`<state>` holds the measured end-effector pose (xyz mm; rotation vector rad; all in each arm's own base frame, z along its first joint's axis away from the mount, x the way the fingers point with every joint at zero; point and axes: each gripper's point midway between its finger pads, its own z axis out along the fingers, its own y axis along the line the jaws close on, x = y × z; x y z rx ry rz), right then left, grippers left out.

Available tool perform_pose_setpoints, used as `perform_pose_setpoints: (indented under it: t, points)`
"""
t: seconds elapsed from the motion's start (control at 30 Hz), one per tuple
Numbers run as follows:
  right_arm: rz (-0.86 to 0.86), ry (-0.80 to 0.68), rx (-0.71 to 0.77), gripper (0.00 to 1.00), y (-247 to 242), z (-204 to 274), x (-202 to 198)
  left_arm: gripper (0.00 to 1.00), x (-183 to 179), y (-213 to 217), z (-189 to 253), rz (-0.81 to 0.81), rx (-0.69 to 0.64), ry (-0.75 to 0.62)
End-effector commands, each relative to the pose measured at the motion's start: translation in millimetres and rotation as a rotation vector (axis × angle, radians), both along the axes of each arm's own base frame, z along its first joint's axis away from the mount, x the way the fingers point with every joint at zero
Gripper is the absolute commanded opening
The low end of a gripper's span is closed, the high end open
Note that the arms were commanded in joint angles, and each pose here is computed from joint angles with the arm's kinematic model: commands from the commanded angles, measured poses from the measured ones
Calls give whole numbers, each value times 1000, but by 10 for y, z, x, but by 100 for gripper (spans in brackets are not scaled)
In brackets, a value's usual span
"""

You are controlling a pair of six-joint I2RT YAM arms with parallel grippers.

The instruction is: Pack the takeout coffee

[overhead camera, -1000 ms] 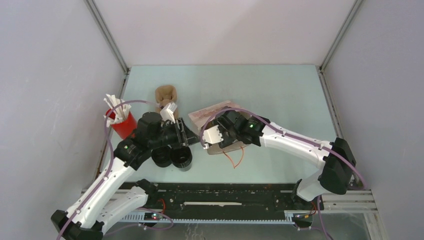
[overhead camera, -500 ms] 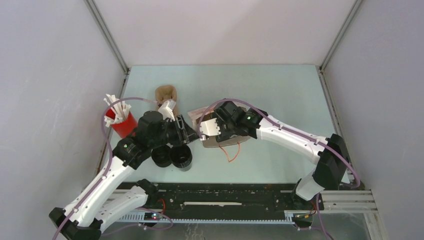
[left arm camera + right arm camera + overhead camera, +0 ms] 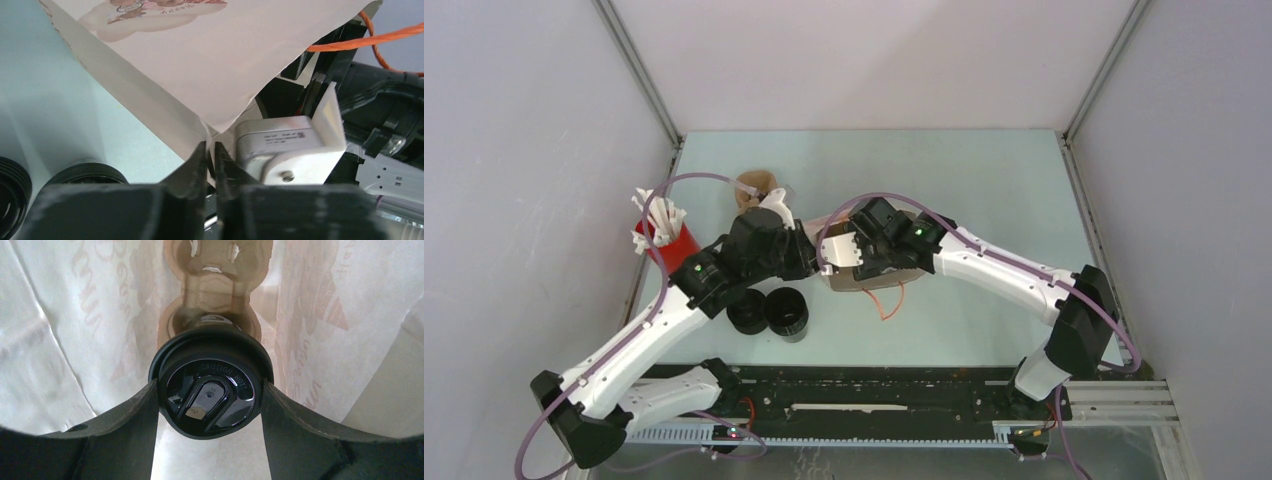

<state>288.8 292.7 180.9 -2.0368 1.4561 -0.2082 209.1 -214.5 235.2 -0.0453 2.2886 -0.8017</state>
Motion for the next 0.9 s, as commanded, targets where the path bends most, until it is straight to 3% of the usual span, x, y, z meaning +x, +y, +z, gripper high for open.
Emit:
perform_pose_setpoints:
  t: [0.0, 0.03, 0.33, 0.5, 0.6, 0.87]
  points:
    - [-51, -23, 22, 10, 10, 122, 9, 6, 87, 1, 114, 2, 77, -51]
    - [-55, -28, 21, 10, 0, 121, 0, 1, 54, -49, 90, -34, 71, -50]
    - [-80, -73, -33, 9, -222, 171, -477, 0, -573, -541, 365, -489, -215, -128]
    - [-93, -29, -97, 9, -426, 149, -988, 0, -788, -613, 382, -583, -312, -98]
    - [-84, -7, -145, 9, -479, 92, -1173, 0, -806, -578, 227, -575, -278, -57]
    - [-35, -32, -225, 8, -503, -88, -908, 0, -817, -516, -14, -552, -238, -19]
